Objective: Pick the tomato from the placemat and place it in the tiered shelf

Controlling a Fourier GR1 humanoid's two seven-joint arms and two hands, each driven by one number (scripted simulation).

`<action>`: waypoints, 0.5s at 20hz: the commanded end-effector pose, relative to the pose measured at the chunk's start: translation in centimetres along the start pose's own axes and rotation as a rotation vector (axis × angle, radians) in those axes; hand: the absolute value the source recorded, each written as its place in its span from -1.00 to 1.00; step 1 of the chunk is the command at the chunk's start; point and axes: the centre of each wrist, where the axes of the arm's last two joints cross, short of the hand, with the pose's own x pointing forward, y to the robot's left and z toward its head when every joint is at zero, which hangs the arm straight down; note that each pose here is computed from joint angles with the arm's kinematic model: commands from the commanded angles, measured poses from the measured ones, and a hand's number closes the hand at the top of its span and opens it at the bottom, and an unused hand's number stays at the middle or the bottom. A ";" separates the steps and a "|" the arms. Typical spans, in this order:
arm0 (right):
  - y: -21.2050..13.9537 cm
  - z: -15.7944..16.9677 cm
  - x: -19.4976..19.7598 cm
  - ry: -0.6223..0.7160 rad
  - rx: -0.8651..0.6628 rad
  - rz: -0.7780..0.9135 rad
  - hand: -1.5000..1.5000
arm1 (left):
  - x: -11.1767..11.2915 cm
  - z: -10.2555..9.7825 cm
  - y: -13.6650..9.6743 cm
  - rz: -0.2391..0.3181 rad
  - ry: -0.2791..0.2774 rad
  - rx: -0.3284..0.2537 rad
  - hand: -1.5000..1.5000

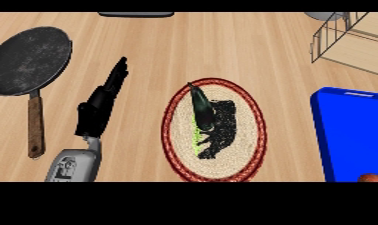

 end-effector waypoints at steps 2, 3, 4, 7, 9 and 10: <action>0.3 -1.0 -1.4 -0.002 -0.009 -0.042 1.00 | 1.1 -0.2 0.9 0.001 0.010 0.002 0.00; 1.7 0.0 -1.0 -0.004 0.006 -0.042 1.00 | -0.2 -1.2 0.1 0.004 0.006 -0.001 0.00; 0.3 -1.4 -1.6 -0.002 0.003 -0.057 1.00 | 0.2 -0.9 0.9 0.000 0.009 -0.001 0.00; -0.5 -2.0 -5.3 0.097 -0.016 0.240 1.00 | -0.2 0.1 0.8 -0.002 -0.009 -0.005 0.00; -0.8 -2.2 -5.6 0.140 -0.098 0.252 -1.00 | -0.7 0.8 1.6 0.006 0.001 -0.006 0.00; 0.0 -2.0 -4.1 0.155 -0.099 0.239 -1.00 | 0.6 -0.2 1.7 0.001 0.006 -0.019 0.00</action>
